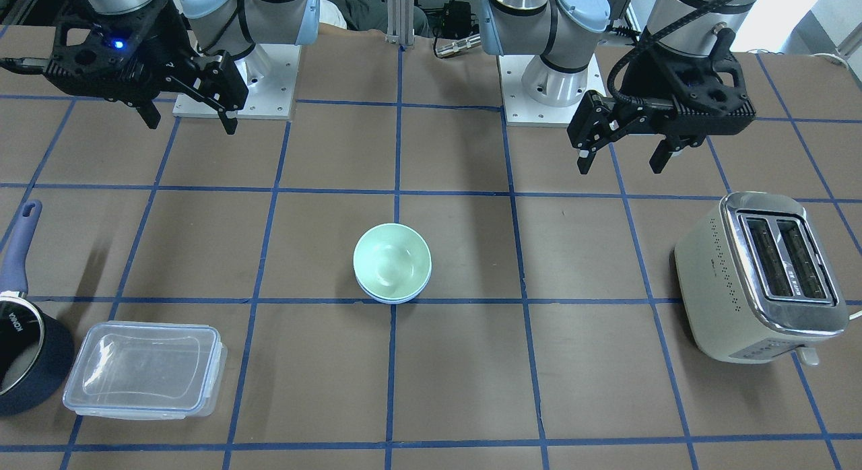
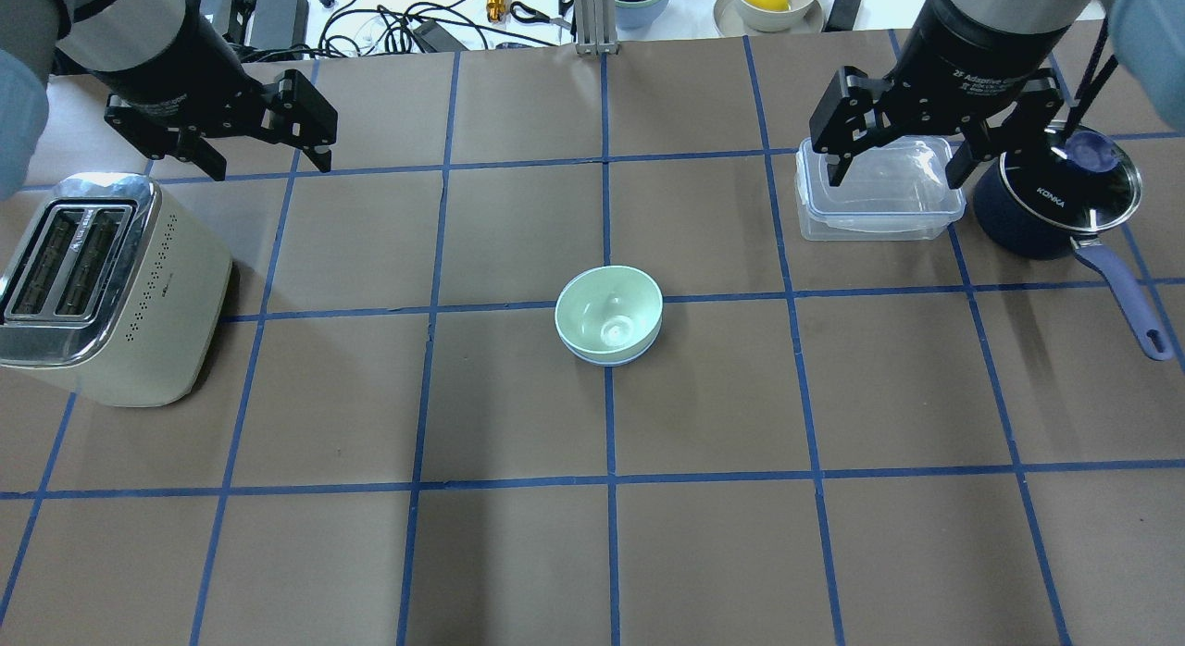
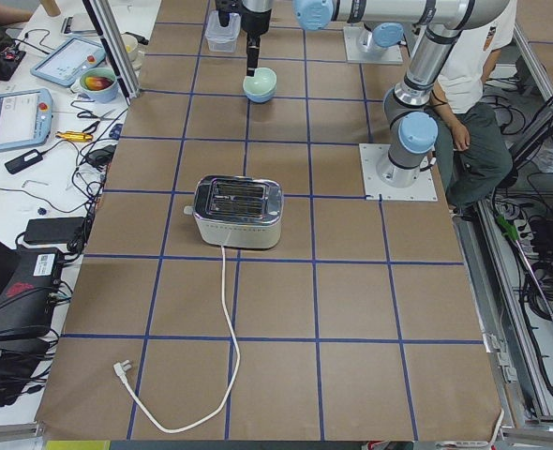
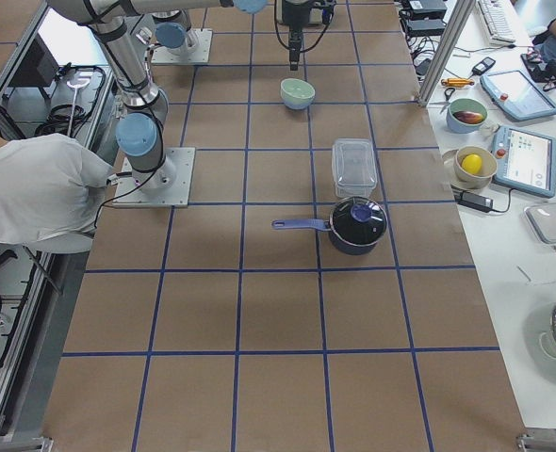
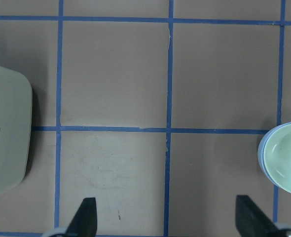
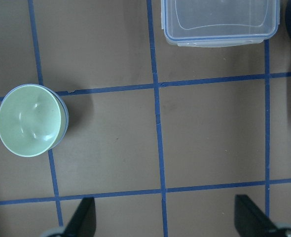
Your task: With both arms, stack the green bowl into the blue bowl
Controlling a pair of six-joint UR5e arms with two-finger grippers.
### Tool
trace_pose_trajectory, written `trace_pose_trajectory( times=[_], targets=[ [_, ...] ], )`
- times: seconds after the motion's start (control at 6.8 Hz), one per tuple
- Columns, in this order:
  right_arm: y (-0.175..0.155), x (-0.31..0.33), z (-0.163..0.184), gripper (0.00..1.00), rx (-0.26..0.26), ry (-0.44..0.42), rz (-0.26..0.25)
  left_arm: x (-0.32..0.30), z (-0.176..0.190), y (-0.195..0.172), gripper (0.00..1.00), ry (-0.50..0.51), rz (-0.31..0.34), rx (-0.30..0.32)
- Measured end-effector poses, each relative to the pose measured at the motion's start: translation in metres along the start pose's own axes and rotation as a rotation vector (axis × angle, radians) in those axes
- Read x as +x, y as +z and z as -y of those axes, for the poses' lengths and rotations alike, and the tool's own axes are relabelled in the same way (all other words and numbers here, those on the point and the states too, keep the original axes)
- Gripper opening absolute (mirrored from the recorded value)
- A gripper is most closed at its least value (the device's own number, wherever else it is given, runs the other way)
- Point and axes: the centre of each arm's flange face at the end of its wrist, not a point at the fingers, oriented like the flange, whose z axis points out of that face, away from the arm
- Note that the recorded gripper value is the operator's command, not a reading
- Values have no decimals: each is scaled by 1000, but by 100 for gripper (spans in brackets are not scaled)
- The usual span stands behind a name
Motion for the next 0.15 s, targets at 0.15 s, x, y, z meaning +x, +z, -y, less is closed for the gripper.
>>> trace_pose_trajectory(
  times=[0.15],
  targets=[
    [-1,0,0,100,-1,1,-1,0,0,0,100,0,-1,0]
  ],
)
